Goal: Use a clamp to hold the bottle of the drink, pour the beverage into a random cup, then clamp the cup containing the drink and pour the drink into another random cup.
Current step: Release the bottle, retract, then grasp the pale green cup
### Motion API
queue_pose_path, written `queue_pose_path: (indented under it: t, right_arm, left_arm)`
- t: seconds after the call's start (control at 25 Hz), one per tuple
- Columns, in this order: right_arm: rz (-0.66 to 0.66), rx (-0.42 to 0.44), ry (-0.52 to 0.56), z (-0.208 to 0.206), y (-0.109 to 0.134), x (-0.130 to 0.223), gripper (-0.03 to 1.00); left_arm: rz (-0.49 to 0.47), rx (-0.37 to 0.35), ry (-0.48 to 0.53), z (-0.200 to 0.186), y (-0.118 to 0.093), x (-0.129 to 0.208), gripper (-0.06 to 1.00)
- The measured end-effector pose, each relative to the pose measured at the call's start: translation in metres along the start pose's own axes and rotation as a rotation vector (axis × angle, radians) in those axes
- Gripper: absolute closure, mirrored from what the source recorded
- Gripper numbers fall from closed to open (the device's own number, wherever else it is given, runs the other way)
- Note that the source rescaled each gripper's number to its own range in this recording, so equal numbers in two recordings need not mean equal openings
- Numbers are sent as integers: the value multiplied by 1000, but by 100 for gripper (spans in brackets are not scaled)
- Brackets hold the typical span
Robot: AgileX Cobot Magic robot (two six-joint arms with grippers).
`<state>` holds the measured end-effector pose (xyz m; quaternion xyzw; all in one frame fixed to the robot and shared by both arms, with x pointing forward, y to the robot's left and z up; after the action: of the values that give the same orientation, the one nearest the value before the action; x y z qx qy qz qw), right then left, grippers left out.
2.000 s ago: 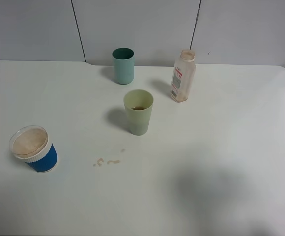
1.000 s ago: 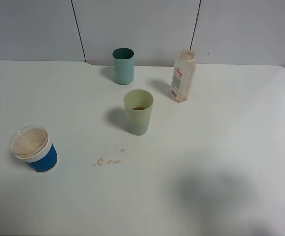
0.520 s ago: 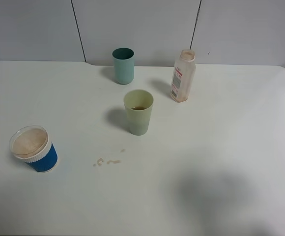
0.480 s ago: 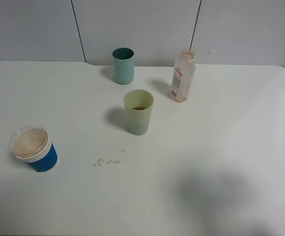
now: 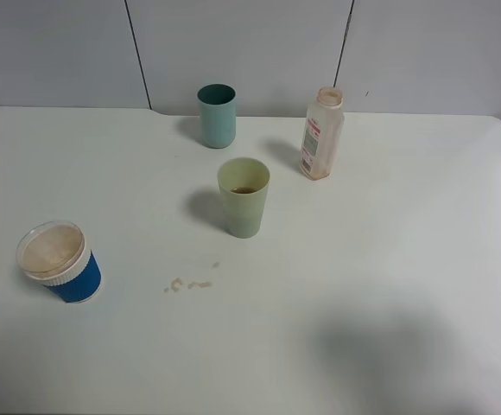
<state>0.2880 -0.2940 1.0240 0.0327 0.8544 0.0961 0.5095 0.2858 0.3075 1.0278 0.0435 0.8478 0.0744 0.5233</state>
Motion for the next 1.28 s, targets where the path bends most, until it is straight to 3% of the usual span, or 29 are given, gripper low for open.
queue_pose_path:
  t: [0.64,1.28]
  right_arm:
    - [87,165,-46,-2,-10,-1,-3]
    - [88,168,-47,-2,-10,-2,-3]
  left_arm:
    - [0,0,0,0,0,0,-6]
    - [0,0,0,0,0,0,-6]
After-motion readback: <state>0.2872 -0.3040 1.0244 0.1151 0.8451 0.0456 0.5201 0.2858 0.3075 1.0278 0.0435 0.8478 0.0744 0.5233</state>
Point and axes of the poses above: a point on each arm's last joint axis where the gripper is mounted, z pointing out along that axis toward the gripper, y along the wrist's bending axis when the last joint is at zero, x = y × z, the point moved 6 cm from there along z, pointing out along that axis toward the gripper, and after that the axes turned 12 degrees about z, right-handed, at the moved point
